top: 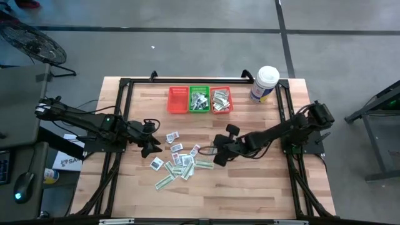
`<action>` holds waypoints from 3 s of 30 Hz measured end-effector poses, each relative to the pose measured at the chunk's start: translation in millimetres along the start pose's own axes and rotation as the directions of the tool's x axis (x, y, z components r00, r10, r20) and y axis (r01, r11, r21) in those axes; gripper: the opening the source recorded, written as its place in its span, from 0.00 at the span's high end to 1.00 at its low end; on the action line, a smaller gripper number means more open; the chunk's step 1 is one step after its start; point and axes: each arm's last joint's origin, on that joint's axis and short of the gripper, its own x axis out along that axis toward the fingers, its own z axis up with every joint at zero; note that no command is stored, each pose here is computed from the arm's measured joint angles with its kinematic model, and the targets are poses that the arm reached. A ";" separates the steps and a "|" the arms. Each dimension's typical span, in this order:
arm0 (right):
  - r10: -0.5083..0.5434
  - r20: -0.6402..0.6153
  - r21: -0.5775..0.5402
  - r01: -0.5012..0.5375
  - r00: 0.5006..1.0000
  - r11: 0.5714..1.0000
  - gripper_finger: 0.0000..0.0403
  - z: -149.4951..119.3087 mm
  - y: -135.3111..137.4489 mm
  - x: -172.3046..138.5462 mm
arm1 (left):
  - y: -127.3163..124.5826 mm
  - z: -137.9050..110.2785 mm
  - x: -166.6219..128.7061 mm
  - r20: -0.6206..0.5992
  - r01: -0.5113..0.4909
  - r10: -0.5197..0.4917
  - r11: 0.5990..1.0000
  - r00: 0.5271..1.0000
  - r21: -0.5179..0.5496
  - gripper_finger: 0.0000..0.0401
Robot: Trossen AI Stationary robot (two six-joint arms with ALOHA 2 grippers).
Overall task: Pick & Place First Aid Supplies
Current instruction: Put the bandage pack into the right orange bin
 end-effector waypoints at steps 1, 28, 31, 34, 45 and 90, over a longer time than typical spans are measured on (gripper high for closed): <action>-0.010 0.013 0.001 0.010 1.000 1.000 1.00 3.0 -3.4 -1.7 | 0.0 0.0 0.0 0.000 0.000 0.000 1.000 1.000 0.000 0.40; -0.209 -0.001 0.145 0.207 0.978 0.968 1.00 56.5 -158.0 6.1 | -0.3 0.5 0.0 0.010 -0.001 0.001 1.000 1.000 -0.016 0.40; -0.225 -0.014 0.198 0.224 0.974 0.954 1.00 57.6 -177.0 9.5 | 0.2 1.0 0.0 0.025 -0.014 0.015 1.000 1.000 -0.020 0.40; -0.252 -0.034 0.229 0.253 0.967 0.940 1.00 57.0 -195.2 14.5 | 0.7 1.6 0.0 0.044 -0.031 0.032 0.999 0.999 -0.028 0.40; -0.187 -0.175 0.309 0.234 0.967 0.922 1.00 38.6 -241.6 54.5 | 1.8 3.3 -0.2 0.099 -0.074 0.078 0.996 0.992 -0.042 0.40; 0.101 0.039 0.099 -0.105 0.994 0.990 0.60 53.1 -264.9 28.8 | -2.9 12.8 -1.6 0.265 -0.066 0.093 0.992 0.960 -0.112 0.40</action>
